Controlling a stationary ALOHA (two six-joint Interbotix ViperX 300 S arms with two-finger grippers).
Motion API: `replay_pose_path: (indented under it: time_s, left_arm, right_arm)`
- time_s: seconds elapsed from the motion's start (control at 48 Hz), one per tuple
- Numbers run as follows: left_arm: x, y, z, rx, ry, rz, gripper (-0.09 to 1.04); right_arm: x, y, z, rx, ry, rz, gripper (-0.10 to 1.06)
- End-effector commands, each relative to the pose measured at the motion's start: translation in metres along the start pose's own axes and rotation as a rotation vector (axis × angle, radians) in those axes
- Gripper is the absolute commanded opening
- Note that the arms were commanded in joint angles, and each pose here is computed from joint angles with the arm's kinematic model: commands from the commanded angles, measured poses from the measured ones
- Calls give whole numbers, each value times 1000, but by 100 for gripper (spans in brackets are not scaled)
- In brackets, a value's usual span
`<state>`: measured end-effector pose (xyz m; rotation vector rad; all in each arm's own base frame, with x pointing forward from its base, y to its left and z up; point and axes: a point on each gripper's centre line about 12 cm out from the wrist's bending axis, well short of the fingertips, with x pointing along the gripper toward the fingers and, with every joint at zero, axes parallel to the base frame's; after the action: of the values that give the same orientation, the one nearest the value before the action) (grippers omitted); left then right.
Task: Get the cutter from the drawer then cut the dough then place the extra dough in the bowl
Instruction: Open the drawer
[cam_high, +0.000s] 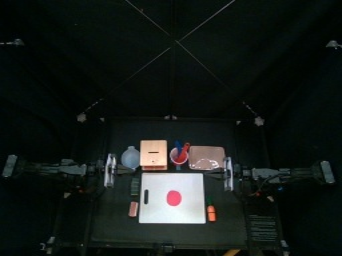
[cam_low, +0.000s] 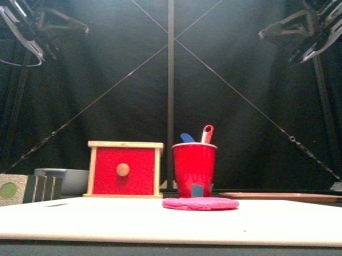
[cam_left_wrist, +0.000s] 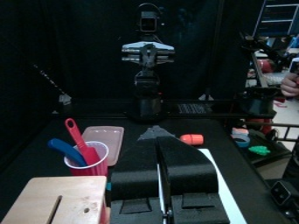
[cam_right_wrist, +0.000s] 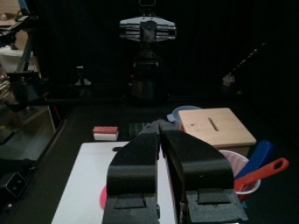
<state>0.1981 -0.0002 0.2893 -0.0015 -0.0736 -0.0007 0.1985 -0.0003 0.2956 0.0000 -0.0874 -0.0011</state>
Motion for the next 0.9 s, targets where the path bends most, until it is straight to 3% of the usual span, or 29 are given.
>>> replay_pose_path:
  time_s: [0.021, 0.104, 0.292, 0.5, 0.646, 0.896]
  left_arm:
    - [16, -4, 12, -40, -1, -13, 3]
    - [22, -3, 11, -68, 5, -4, 3]
    - [37, 8, -6, -258, 5, 94, 3]
    - [34, 30, -53, -599, 57, 336, 3]
    - [21, 37, -84, -801, 126, 482, 3]
    - [31, 21, -98, -842, 205, 467, 3]
  right_arm:
    - [11, -4, 0, 3, 21, -17, 3]
    - [27, -9, -4, 0, 67, -38, 6]
    - [90, -39, -18, 16, 210, -137, 6]
    - [169, -64, -18, -8, 305, -166, 6]
    - [215, -82, -32, -47, 415, -176, 6]
    - [268, -107, -73, -94, 564, -191, 6]
